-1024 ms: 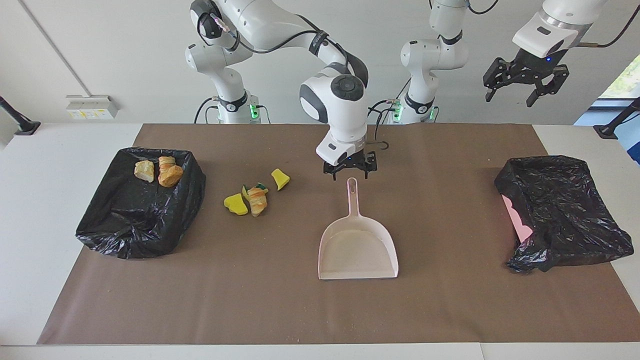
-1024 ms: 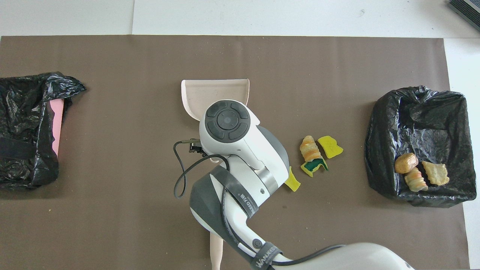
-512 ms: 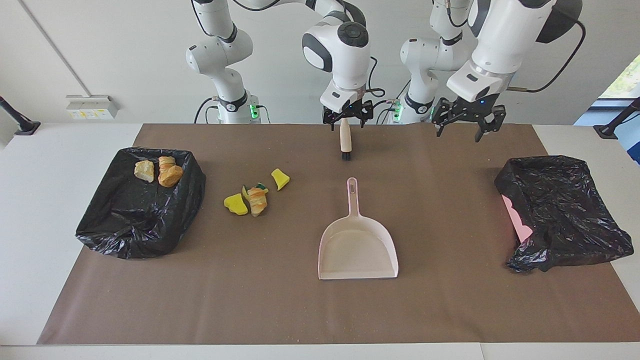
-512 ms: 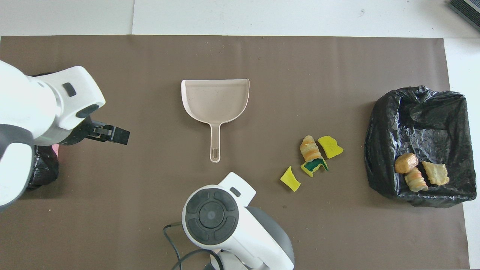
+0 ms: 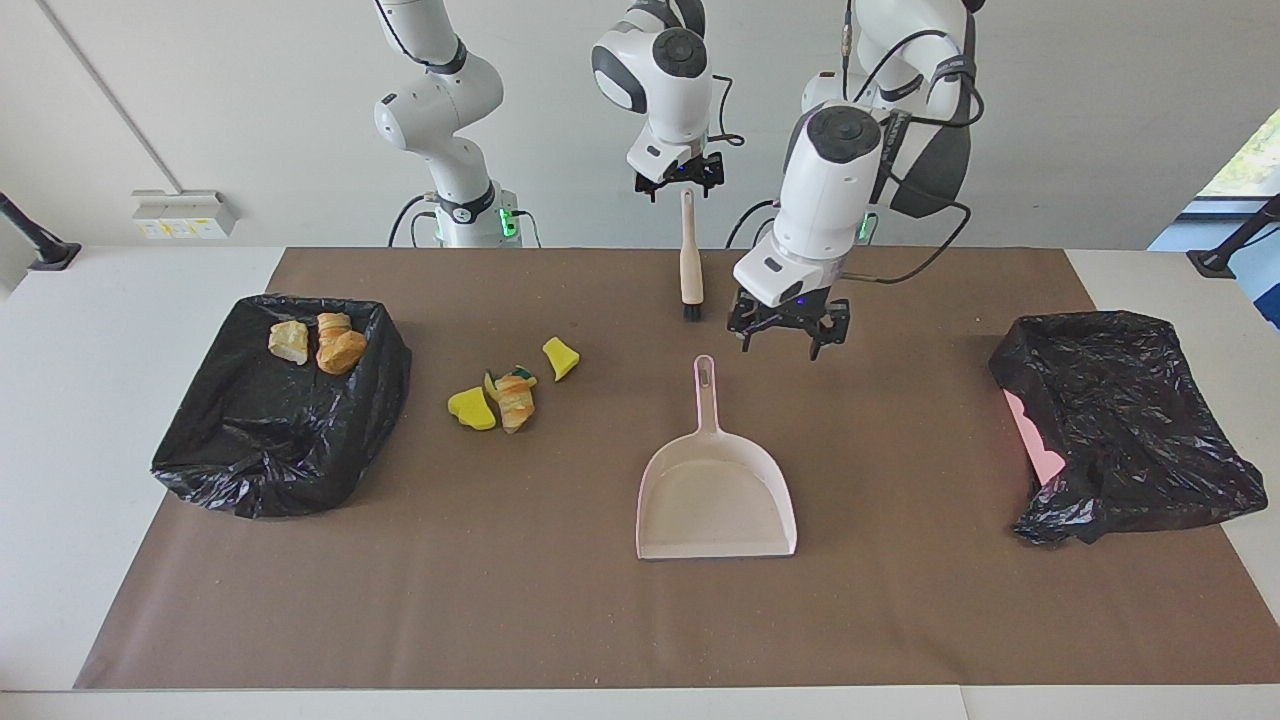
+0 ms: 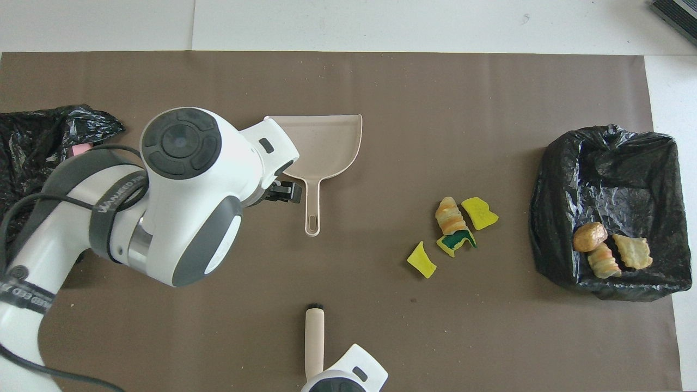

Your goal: Sweep and dump trash in bin

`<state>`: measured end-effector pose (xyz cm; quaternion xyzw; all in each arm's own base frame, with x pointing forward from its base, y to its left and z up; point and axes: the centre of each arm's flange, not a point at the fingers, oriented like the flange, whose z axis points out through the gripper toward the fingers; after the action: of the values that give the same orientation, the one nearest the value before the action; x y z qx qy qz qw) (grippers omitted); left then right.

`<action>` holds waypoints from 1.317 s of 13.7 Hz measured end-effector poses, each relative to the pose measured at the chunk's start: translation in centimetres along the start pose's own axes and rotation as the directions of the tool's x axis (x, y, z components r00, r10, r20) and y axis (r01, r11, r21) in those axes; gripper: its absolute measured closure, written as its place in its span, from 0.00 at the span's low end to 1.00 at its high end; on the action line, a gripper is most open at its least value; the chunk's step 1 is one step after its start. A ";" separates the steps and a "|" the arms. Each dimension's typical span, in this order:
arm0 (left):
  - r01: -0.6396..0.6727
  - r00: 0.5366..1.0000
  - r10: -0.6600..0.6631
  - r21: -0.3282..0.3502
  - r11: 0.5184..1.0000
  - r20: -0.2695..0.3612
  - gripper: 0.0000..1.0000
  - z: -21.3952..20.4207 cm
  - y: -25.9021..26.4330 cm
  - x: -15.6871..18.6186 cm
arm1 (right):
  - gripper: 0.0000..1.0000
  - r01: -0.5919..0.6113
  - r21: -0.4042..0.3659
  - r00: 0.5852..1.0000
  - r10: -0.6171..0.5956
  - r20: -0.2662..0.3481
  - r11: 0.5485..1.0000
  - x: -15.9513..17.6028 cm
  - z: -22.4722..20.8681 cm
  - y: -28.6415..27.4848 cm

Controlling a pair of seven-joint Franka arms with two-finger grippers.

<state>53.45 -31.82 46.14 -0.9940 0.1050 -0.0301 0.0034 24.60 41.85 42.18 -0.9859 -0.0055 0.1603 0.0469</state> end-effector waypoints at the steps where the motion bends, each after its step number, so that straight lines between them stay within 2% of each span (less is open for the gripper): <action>1: 0.010 1.000 -0.010 0.011 1.000 -0.009 0.00 2.2 1.7 0.3 | 0.00 -0.012 0.011 1.000 0.012 -0.016 1.000 -0.4 1.4 0.1; 5: 0.040 0.999 -0.040 0.010 0.999 -0.008 0.00 7.4 4.3 0.7 | 0.00 -0.027 0.022 0.998 0.029 -0.060 0.999 -2.5 7.7 -1.8; 11: 0.055 0.998 -0.055 0.011 0.998 0.004 0.00 10.5 5.6 0.4 | 0.00 -0.018 0.003 0.998 0.018 -0.062 1.000 -2.9 11.4 -1.8; 13: 0.061 0.998 -0.061 0.012 0.998 0.005 0.04 10.6 5.5 0.4 | 0.00 -0.018 -0.001 0.998 0.018 -0.063 1.000 -2.9 11.8 -1.6; 14: 0.062 0.998 -0.062 0.012 0.998 0.006 0.14 10.6 5.5 0.3 | 0.10 -0.019 -0.002 0.998 0.019 -0.062 1.000 -2.9 11.9 -1.5; 16: 0.062 0.998 -0.062 0.014 0.998 0.010 0.42 10.9 5.4 0.2 | 0.37 -0.020 -0.003 0.998 0.020 -0.062 1.000 -2.9 11.9 -1.5; 17: 0.062 0.998 -0.063 0.016 0.998 0.013 0.42 11.0 5.4 0.1 | 0.50 -0.026 -0.003 0.998 0.026 -0.062 1.000 -2.9 11.9 -1.5; 18: 0.062 0.998 -0.063 0.017 0.998 0.014 0.55 11.1 5.4 0.1 | 0.62 -0.036 -0.002 0.997 0.036 -0.062 0.999 -2.9 11.9 -1.4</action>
<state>53.08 -37.11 35.03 -0.9969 0.0735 -0.0236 0.0112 18.11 44.30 31.97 -0.9904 0.0136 0.1306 0.0425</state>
